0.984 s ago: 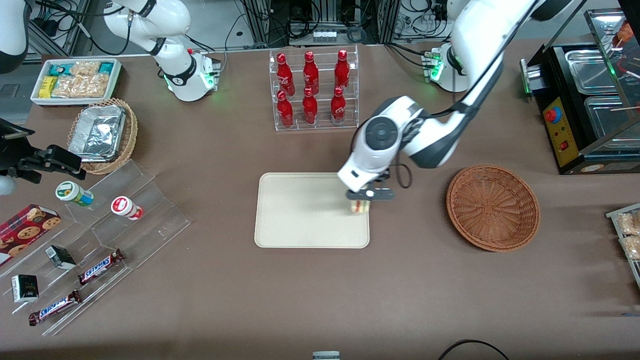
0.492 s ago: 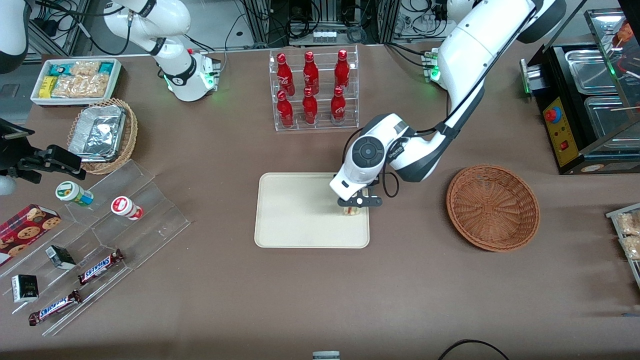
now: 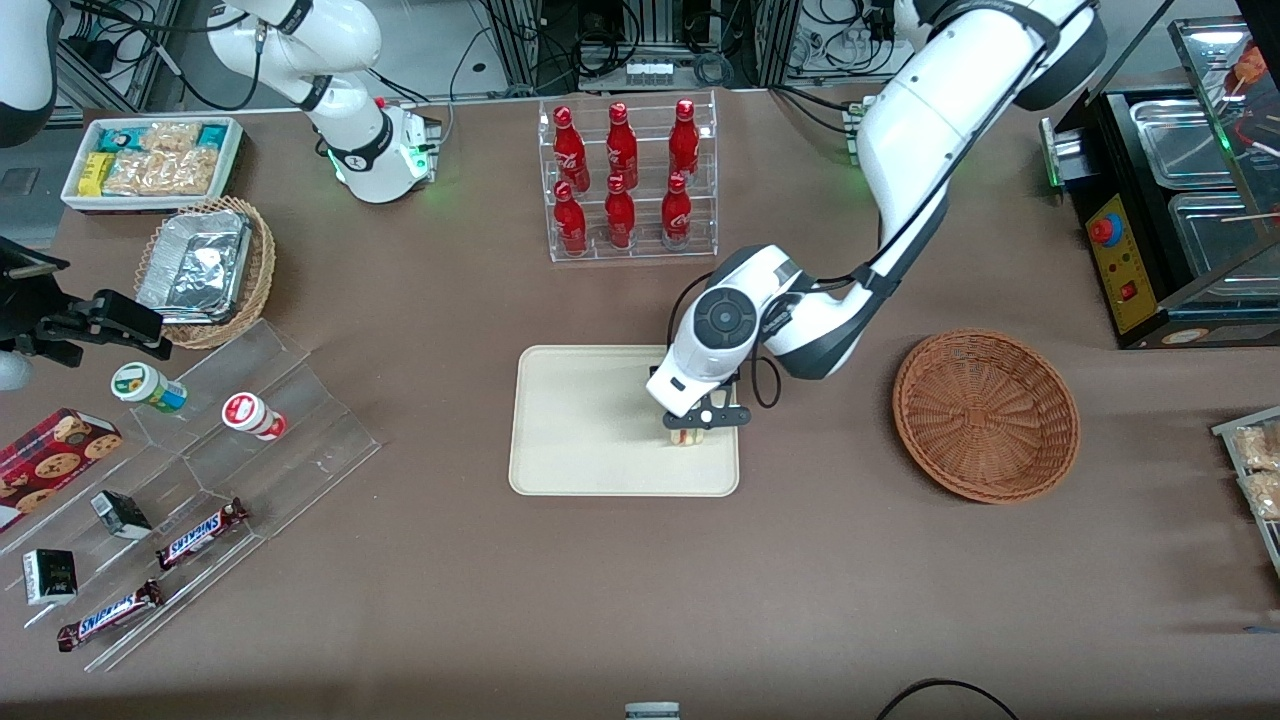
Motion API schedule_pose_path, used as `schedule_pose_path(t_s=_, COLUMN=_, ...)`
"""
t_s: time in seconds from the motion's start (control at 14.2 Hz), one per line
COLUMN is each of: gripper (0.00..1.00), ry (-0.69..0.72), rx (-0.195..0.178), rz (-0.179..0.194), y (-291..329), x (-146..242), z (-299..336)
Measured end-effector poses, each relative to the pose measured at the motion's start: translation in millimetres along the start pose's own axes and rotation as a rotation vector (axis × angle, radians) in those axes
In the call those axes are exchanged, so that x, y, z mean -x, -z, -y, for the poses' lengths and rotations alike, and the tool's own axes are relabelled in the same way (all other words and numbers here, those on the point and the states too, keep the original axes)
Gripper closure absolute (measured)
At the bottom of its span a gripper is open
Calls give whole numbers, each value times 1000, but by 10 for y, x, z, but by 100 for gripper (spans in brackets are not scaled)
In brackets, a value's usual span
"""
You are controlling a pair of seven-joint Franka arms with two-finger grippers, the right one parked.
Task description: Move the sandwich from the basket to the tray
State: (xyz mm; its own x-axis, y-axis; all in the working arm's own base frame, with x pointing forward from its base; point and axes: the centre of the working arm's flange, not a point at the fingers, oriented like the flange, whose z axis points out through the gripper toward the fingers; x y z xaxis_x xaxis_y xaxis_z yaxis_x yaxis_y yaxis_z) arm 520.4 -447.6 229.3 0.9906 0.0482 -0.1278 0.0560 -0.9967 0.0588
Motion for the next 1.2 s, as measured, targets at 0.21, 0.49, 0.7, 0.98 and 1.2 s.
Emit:
schedule_pose_path(t_s=0.21, gripper=65, ry=-14, rx=-35, rz=-7, y=-171, x=61, z=-87)
schedule_pose_path(t_s=0.49, gripper=61, ry=-8, rx=-34, rz=-16, y=-147, x=18, z=-78)
schedule_pose_path(t_s=0.7, gripper=36, ry=0, rx=-33, rz=-23, y=-123, x=-33, z=-49)
schedule_pose_path(t_s=0.98, gripper=0, ry=23, rx=-11, rz=-55, y=96, x=-147, z=-64)
schedule_pose_path(t_s=1.2, gripper=0, ry=84, rx=-43, rz=-58, y=740, x=-295, z=182)
